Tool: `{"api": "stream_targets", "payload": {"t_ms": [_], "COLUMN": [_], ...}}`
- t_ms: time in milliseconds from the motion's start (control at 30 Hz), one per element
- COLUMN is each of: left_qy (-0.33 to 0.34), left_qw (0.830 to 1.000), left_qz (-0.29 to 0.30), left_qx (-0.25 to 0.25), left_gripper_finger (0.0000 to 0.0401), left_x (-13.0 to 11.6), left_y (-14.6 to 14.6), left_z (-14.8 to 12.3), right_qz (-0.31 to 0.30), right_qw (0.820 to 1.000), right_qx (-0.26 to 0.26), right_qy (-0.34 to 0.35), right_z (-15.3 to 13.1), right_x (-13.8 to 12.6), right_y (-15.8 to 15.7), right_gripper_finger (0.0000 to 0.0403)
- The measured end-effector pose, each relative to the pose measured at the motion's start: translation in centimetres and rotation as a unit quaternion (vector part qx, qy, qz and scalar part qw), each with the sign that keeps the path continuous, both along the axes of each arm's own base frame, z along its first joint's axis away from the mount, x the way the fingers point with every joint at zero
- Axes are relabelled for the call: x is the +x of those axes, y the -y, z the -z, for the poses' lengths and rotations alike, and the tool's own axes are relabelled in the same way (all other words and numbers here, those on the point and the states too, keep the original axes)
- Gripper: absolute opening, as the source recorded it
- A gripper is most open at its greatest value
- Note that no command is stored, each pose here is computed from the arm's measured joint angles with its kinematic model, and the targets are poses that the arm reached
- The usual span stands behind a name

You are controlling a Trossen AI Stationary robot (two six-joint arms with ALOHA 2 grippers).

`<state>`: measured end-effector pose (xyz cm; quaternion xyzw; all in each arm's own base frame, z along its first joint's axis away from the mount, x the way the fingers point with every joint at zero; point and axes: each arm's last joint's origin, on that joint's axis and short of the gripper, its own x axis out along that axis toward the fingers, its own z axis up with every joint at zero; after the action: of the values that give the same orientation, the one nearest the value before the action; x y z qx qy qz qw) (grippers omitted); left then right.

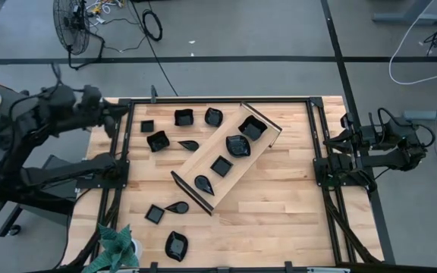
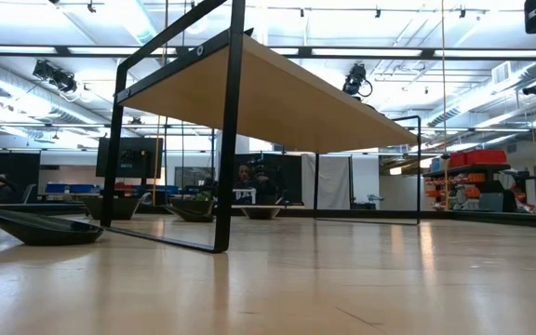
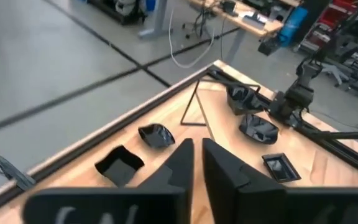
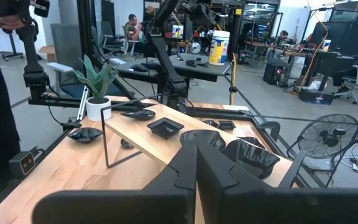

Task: Pick & Place Mini shaped plates
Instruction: Stack the black wave square shaped bowl on top of the black wave square shaped bowl on the shelf

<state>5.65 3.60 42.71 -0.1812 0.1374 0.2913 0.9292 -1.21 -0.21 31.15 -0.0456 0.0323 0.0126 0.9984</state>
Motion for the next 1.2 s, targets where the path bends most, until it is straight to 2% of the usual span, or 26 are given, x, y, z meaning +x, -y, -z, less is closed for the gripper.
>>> {"api": "stream_targets", "payload": {"t_ms": [400, 600, 833, 1200], "left_qy": [-0.055, -0.084, -0.13, -0.213], "left_qw": [0.994, 0.986, 0.975, 0.951], "left_qz": [-0.049, -0.068, -0.073, -0.08], "left_qx": [-0.084, -0.129, -0.162, -0.209], "left_gripper_finger": [0.0179, 0.0227, 0.0247, 0.0248], "left_x": [4.3, 6.6, 8.9, 13.0], "left_y": [-4.1, -6.0, -7.8, -11.1], "left_z": [1.4, 2.6, 4.3, 8.1], "right_qz": [0.0, 0.0, 0.0, 0.0], "right_qw": [1.0, 1.0, 1.0, 1.0], "right_qx": [0.0, 0.0, 0.0, 0.0], "right_qy": [0.0, 0.0, 0.0, 0.0], "right_z": [0.0, 0.0, 0.0, 0.0], "right_x": [0.0, 0.0, 0.0, 0.0], "right_y": [0.0, 0.0, 0.0, 0.0], "right_gripper_finger": [0.001, 0.001, 0.001, 0.001]}}
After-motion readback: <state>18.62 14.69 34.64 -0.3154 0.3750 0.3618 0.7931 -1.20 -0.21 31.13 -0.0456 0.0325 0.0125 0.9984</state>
